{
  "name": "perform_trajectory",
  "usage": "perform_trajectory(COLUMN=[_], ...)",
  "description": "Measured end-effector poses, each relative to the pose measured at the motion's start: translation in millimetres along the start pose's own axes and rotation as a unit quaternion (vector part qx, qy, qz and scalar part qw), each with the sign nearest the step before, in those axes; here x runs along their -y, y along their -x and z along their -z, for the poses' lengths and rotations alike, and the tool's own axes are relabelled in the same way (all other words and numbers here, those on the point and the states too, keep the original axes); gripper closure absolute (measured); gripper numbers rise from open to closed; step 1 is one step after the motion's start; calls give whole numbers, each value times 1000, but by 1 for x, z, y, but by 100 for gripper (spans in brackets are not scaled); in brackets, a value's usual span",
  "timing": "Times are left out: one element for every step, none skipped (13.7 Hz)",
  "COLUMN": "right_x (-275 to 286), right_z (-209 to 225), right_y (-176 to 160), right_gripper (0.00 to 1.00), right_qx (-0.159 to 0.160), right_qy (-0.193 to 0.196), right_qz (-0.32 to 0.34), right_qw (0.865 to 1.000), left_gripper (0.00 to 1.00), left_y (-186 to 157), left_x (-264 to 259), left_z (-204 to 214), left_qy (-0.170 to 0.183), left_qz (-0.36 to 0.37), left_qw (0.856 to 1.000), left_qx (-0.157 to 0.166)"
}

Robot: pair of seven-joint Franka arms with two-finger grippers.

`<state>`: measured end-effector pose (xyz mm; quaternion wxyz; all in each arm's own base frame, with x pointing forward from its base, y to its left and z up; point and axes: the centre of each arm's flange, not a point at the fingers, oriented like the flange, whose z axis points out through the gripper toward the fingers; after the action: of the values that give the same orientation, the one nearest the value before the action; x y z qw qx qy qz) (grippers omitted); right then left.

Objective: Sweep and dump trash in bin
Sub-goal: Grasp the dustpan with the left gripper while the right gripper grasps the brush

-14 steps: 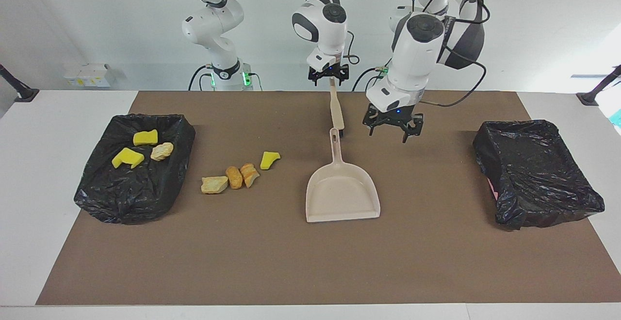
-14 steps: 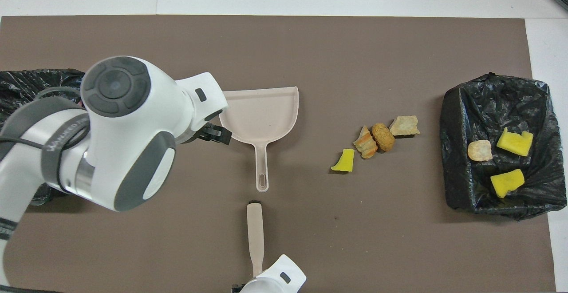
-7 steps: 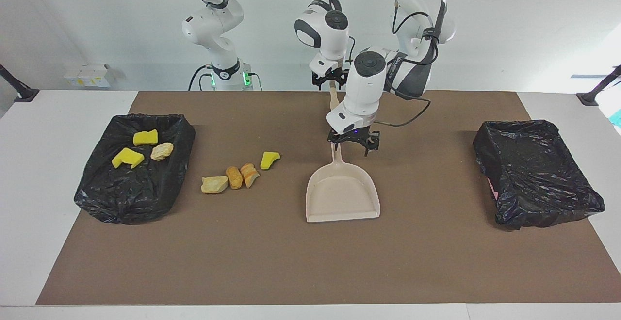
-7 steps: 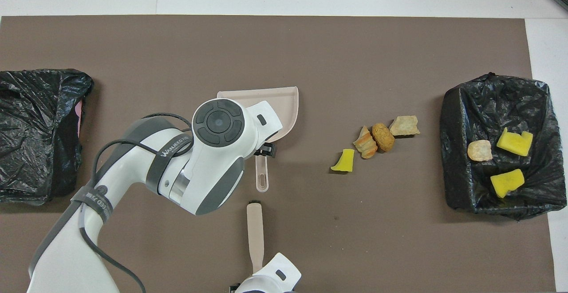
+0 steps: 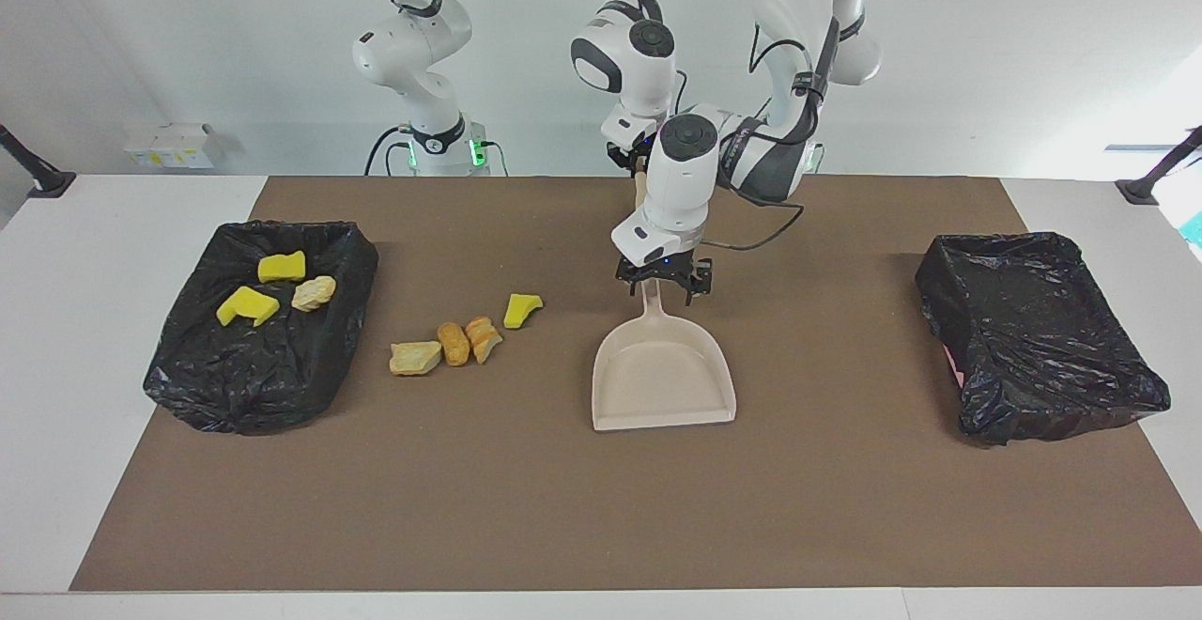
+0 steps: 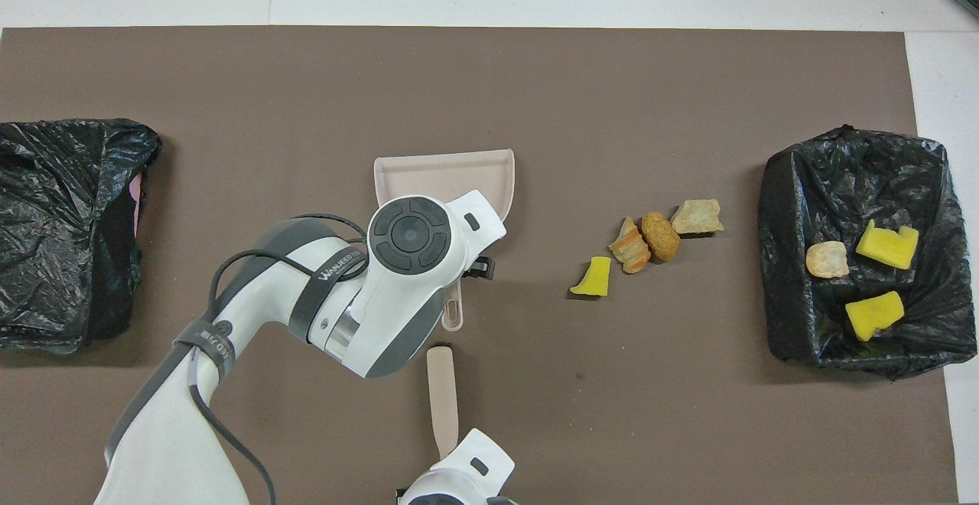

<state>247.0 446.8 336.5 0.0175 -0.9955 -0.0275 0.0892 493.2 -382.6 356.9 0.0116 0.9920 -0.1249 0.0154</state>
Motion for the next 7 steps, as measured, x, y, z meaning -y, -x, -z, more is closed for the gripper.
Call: perform_trajectory(right_x=[2,3,2,0,-4,-7,-12], right_z=[2,4,5,6,8,12,18], right_y=[-4,-8,-12,-15,-18,-21,-24], right_gripper=[74,74,74,74,74,74,74], right_qx=[0,2,4,9,14,18,22], right_qy=[-2,-3,-1,2,7,11,15], right_qz=[-1,-4,-6,-10,-15,-19,-24], right_qw=[1000,1000,1000,1000,1000,1000,999], left_gripper=[0,6,7,15,31,43,53], left_y=[-1,-2,-3,-4,-5,-6,-6], left_x=[0,1,2,4,5,7,7], left_z=[-5,-8,-8,-7,-7,-6,-5], left_qy=[0,0,-1,-1,-1,-1,-1], left_qz=[8,17,24,28,31,33,34], left_qw=[1000,1000,1000,1000,1000,999,999], left_qx=[0,0,-1,-1,-2,-3,-4])
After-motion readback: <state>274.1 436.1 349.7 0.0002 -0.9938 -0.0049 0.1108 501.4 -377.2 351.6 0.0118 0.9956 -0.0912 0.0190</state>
